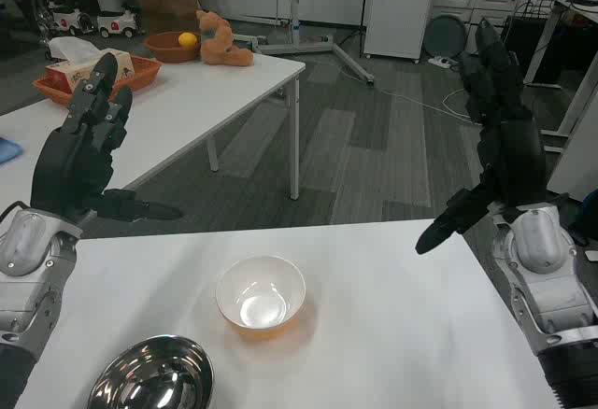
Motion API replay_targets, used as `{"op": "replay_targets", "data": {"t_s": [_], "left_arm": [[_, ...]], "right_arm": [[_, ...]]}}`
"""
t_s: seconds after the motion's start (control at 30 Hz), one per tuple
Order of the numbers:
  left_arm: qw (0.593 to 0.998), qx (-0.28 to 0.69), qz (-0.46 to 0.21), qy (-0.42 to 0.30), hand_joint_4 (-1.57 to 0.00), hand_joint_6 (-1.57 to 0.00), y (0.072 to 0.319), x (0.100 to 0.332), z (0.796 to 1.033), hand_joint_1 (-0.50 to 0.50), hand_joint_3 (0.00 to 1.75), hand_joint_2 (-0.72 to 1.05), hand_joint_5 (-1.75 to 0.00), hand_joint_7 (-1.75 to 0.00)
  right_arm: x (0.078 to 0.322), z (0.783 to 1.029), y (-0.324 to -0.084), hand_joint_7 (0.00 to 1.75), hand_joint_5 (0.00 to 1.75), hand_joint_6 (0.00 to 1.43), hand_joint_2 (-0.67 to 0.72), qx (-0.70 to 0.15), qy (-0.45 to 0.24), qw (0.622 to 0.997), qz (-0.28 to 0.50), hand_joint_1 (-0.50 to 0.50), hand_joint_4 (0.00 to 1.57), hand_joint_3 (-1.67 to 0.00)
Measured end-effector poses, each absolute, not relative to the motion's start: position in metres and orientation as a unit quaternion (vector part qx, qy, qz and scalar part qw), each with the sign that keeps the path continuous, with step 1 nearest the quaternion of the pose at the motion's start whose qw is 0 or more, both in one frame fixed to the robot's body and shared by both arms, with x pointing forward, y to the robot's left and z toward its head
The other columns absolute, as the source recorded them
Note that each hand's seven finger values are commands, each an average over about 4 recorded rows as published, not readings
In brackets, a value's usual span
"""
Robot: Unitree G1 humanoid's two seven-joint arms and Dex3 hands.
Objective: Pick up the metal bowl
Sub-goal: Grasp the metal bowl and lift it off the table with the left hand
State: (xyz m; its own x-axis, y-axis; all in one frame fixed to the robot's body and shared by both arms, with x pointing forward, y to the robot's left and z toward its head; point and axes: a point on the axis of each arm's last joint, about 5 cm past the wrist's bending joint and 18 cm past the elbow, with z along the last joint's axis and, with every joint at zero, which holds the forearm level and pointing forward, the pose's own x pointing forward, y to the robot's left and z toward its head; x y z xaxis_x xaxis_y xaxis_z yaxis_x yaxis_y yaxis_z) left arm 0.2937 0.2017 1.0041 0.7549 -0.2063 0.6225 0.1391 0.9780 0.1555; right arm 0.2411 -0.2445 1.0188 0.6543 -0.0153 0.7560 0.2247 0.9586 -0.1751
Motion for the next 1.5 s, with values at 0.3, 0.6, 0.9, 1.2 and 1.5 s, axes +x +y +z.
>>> {"op": "replay_targets", "data": {"t_s": [0.3, 0.6, 0.9, 1.2, 1.5], "left_arm": [[0.902, -0.045, -0.08, -0.422, 0.0, 0.0, 0.202, 0.282, 1.008, -0.5, 0.0, -0.37, 0.0, 0.0], [0.903, -0.045, -0.078, -0.419, 0.0, 0.0, 0.203, 0.282, 1.006, -0.5, 0.0, -0.37, 0.0, 0.0], [0.908, -0.046, -0.074, -0.41, 0.0, 0.0, 0.204, 0.283, 1.003, -0.5, 0.0, -0.37, 0.0, 0.0], [0.909, -0.046, -0.075, -0.407, 0.0, 0.0, 0.203, 0.286, 1.004, -0.5, 0.0, -0.39, 0.0, 0.0], [0.908, -0.046, -0.077, -0.41, 0.0, 0.0, 0.202, 0.288, 1.006, -0.5, 0.0, -0.37, 0.0, 0.0]], "right_arm": [[0.261, 1.044, -0.183, 0.0, 0.0, 0.0, 0.6, -0.187, -0.398, 0.884, 0.157, -0.42, 0.0, 0.0], [0.261, 1.044, -0.184, 0.0, 0.0, 0.0, 0.6, -0.188, -0.394, 0.886, 0.154, -0.42, 0.0, 0.0], [0.262, 1.043, -0.184, 0.0, 0.0, 0.0, 0.6, -0.191, -0.391, 0.887, 0.154, -0.42, 0.0, 0.0], [0.262, 1.043, -0.184, 0.0, 0.0, 0.0, 0.55, -0.193, -0.389, 0.888, 0.153, -0.42, 0.0, 0.0], [0.262, 1.043, -0.184, 0.0, 0.0, 0.0, 0.53, -0.202, -0.388, 0.887, 0.151, -0.42, 0.0, 0.0]]}}
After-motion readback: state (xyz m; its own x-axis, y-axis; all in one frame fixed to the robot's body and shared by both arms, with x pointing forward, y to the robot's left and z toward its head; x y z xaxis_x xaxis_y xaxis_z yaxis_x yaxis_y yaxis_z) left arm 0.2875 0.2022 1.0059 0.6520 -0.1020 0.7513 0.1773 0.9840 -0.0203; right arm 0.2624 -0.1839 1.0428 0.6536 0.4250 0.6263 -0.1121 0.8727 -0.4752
